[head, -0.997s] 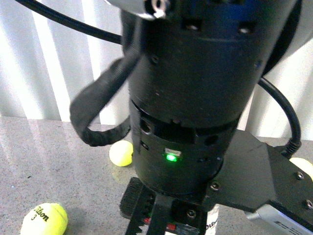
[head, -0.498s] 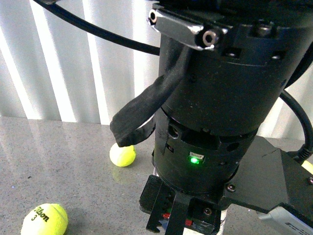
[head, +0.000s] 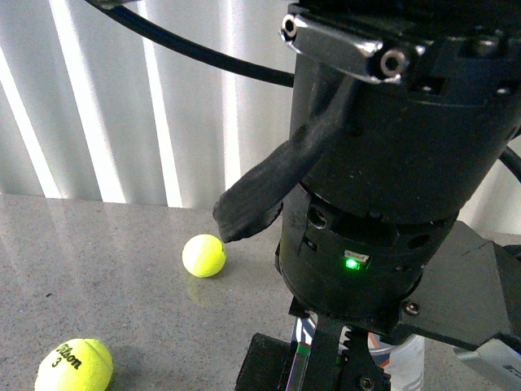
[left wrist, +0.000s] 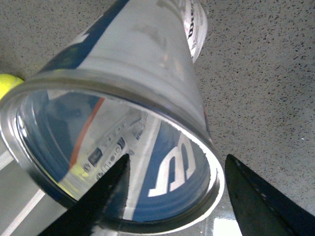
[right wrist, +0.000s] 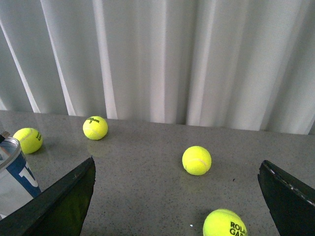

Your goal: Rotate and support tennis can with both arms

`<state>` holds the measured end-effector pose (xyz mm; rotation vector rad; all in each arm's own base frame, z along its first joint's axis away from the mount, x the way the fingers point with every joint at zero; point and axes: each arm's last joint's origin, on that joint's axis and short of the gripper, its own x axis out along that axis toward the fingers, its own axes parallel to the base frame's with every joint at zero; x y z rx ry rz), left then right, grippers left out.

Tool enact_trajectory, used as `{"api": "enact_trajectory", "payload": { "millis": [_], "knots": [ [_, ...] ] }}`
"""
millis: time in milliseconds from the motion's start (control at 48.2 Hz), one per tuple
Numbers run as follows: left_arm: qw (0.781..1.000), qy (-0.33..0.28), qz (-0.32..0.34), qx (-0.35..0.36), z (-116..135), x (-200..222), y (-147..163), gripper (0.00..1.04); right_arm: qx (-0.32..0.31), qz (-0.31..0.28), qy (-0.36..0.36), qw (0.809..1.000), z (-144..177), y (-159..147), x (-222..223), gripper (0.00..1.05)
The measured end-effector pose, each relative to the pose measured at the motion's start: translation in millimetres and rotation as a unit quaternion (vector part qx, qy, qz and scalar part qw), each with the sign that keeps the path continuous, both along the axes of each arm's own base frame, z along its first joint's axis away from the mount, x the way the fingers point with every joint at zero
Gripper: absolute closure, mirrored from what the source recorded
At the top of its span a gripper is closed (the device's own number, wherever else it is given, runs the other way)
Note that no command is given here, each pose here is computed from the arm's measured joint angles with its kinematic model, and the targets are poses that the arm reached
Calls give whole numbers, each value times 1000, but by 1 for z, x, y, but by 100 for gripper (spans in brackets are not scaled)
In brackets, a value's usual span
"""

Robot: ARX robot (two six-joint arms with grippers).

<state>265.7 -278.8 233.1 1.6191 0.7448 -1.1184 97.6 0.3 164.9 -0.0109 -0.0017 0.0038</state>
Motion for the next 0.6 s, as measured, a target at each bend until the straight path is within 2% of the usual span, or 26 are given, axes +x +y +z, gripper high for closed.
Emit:
{"api": "enact_trajectory", "payload": {
  "millis": [291,602],
  "knots": [
    [1000,-9,7,-9,4,2,-1,5,0,0,0,1000,0,0,0,7],
    [997,-19,32,-64,21,6,-11,7,0,0,0,1000,0,0,0,7]
  ]
}}
